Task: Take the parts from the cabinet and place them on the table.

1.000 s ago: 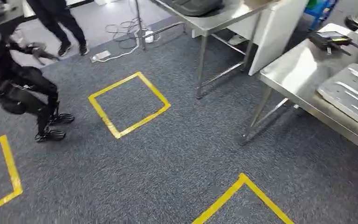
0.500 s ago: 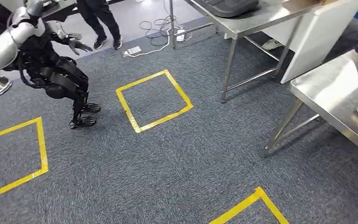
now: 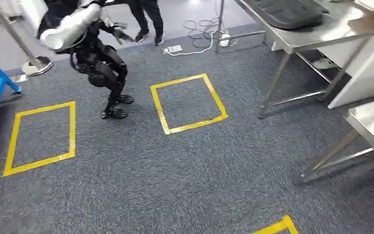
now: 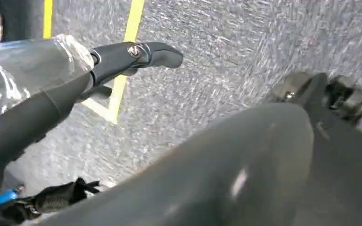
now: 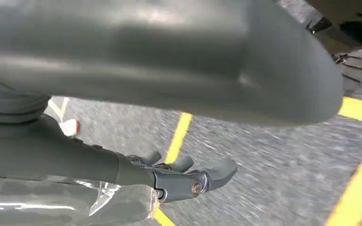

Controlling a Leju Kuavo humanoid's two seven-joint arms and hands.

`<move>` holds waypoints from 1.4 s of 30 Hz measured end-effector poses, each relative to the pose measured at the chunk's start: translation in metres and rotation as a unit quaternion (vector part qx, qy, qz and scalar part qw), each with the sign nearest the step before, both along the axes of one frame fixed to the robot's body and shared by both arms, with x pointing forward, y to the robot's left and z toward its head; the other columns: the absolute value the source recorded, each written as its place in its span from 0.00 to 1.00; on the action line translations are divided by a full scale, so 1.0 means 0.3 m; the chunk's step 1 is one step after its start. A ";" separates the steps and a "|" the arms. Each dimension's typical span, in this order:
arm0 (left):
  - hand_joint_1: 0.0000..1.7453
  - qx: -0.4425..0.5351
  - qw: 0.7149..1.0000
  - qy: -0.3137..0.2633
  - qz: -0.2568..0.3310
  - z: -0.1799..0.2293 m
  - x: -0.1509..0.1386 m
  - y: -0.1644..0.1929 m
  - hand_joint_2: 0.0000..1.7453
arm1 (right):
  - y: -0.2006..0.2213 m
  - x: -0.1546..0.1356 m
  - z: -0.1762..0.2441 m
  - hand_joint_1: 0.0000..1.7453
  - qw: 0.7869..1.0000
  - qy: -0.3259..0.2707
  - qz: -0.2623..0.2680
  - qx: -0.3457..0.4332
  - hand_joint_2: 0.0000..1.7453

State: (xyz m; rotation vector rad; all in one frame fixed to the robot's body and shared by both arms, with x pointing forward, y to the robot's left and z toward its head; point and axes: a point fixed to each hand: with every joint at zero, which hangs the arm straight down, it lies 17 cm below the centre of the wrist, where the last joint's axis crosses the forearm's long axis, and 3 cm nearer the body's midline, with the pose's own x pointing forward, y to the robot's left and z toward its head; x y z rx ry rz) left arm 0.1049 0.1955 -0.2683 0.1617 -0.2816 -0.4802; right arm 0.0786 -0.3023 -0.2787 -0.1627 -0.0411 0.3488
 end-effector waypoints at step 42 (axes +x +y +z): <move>0.00 -0.006 1.000 -0.004 -0.006 0.001 -0.005 -0.012 0.00 | -0.004 0.003 0.000 0.00 1.000 -0.004 -0.005 0.000 0.00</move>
